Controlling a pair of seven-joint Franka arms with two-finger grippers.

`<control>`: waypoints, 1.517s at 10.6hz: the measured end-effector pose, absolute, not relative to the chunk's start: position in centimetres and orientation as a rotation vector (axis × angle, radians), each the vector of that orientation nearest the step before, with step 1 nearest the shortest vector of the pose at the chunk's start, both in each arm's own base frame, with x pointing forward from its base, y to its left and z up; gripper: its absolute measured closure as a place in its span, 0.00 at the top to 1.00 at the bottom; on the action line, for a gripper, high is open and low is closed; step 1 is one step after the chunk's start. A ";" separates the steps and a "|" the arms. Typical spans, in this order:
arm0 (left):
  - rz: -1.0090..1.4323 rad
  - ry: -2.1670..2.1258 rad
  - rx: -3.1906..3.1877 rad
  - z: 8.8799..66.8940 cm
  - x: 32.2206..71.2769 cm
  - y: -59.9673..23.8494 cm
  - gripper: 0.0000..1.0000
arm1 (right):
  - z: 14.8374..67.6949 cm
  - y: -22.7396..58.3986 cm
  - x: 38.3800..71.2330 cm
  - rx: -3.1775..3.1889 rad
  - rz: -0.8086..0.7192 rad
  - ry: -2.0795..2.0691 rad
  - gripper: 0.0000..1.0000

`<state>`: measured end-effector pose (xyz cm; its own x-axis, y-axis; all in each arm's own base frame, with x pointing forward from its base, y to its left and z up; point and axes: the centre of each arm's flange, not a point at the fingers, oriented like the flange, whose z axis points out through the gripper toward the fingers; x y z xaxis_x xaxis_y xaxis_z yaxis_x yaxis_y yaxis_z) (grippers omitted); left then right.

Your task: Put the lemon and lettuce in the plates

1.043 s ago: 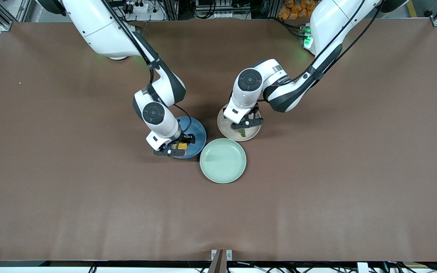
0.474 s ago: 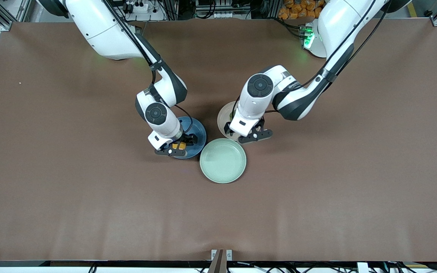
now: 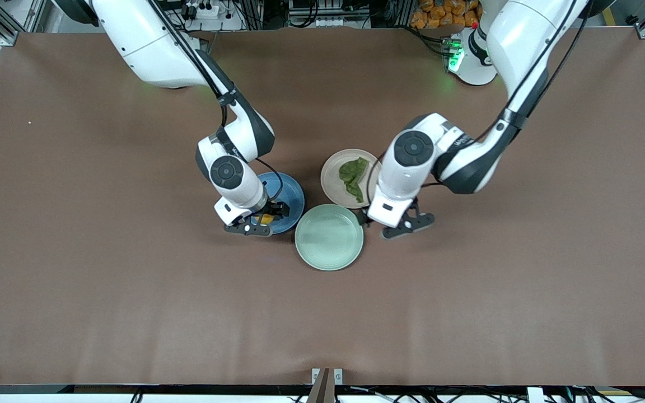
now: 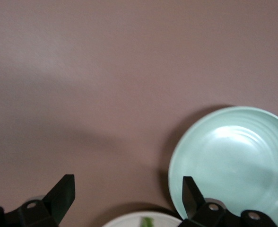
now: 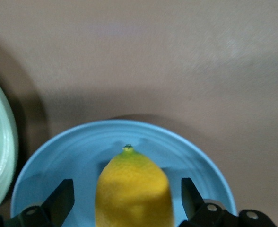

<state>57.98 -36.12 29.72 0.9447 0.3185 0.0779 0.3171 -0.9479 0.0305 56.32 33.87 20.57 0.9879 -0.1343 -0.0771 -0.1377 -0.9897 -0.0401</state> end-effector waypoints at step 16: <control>-0.179 -0.002 3.186 31.9 60.9 -20.0 1.00 | 39.4 12.6 67.6 -3.081 0.257 0.161 1.00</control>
